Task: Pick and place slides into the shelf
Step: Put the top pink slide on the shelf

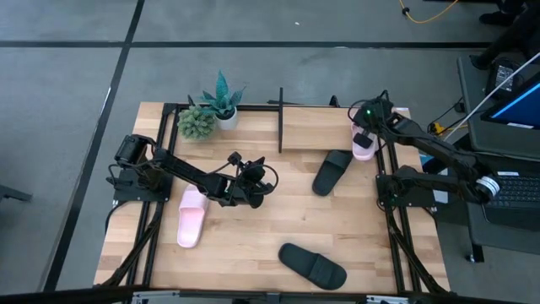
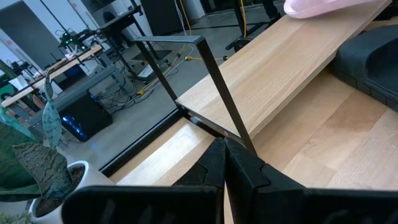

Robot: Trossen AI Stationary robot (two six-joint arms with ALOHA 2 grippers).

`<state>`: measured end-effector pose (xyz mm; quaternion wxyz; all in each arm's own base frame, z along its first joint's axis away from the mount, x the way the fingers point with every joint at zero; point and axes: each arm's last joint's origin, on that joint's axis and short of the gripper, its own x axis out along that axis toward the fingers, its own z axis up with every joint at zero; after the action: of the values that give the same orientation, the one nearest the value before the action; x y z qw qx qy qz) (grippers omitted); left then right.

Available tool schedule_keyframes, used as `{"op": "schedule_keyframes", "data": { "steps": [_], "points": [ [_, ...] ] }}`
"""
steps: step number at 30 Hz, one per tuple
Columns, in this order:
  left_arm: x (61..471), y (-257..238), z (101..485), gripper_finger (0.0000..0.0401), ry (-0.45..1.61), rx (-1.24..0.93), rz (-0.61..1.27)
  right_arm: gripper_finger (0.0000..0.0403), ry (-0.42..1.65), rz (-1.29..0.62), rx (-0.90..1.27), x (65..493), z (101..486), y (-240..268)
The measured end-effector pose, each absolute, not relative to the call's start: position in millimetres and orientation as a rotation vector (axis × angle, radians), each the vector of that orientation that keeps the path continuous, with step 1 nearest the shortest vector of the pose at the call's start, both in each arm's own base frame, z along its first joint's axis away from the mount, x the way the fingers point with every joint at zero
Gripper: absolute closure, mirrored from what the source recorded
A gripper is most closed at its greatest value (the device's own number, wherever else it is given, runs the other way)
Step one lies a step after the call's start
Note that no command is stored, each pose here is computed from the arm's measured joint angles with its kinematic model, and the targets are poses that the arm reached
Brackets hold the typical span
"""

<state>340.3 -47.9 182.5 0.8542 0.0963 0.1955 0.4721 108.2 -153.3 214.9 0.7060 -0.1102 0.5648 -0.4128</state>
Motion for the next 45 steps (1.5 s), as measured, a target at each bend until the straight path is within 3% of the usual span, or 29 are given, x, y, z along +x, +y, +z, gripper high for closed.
{"op": "schedule_keyframes", "data": {
  "steps": [24,45],
  "points": [
    [340.3,-47.9,182.5,0.0401,0.424,0.225,0.988,0.0388,1.273,-0.915,-0.212,117.2,202.1,-164.2],
    [341.0,-48.1,183.2,0.0401,0.416,0.215,0.984,0.0291,1.248,-0.923,-0.204,124.1,201.4,-159.2]
  ]
}}
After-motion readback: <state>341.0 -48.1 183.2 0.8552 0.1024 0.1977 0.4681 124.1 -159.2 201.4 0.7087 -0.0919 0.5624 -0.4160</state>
